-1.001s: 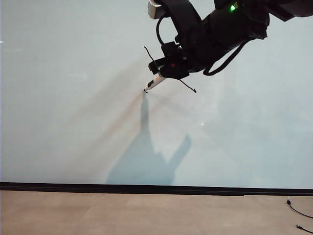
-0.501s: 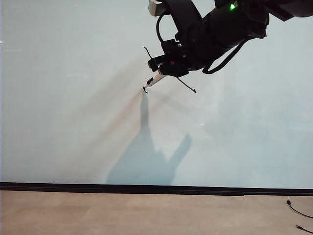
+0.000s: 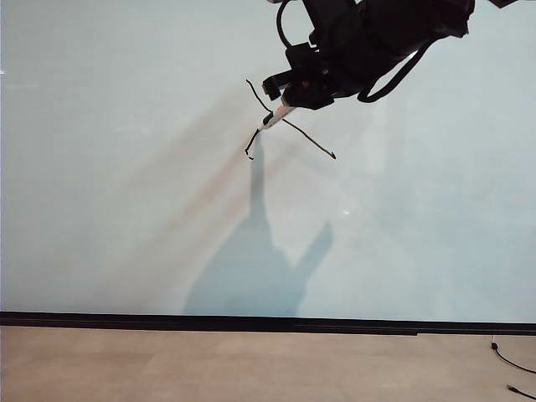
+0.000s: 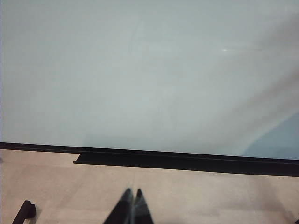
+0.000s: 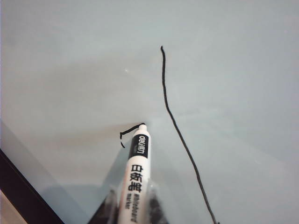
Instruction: Pick up the pen on the shelf to the right of the whiteboard and draw a cross mark.
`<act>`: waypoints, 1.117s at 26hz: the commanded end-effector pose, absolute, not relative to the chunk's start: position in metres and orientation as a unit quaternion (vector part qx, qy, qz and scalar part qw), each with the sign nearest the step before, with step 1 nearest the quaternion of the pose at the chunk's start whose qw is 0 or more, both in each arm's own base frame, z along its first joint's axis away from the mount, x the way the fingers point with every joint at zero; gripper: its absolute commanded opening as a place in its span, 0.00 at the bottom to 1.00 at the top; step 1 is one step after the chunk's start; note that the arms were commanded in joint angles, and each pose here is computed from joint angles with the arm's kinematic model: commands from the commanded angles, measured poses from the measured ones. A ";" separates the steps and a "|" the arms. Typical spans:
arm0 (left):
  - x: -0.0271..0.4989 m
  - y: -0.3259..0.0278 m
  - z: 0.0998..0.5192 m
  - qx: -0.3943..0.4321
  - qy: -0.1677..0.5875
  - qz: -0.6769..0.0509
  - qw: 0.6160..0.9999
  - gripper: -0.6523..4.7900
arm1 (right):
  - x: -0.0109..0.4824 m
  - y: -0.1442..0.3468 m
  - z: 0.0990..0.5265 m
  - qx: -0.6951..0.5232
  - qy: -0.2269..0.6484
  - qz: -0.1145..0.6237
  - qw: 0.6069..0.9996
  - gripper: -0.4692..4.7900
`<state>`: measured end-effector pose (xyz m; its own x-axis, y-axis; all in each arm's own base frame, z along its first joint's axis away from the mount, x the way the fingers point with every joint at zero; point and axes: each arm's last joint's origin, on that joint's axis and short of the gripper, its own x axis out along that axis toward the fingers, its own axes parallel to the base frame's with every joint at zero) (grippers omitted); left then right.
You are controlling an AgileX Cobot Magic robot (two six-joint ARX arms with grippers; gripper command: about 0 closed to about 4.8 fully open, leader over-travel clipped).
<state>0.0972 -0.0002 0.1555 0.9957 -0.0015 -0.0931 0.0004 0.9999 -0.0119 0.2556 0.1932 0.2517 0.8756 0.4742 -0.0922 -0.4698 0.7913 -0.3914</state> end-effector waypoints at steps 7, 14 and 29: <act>0.097 0.000 0.157 -0.004 0.043 -0.002 0.999 0.11 | 0.252 0.184 0.268 -0.211 -0.013 0.195 0.958 0.08; 0.097 0.000 0.157 -0.004 0.044 -0.002 0.999 0.11 | 0.247 0.174 0.278 -0.221 -0.012 0.173 0.960 0.08; 0.097 0.000 0.157 -0.004 0.043 -0.002 0.999 0.11 | 0.230 0.149 0.299 -0.229 -0.031 0.138 0.963 0.08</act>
<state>0.0972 -0.0002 0.1555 0.9956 -0.0015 -0.0935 0.0004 0.9999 -0.0123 0.2303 0.1518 0.2940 0.9489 0.3135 -0.0356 -0.2947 0.8402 -0.4552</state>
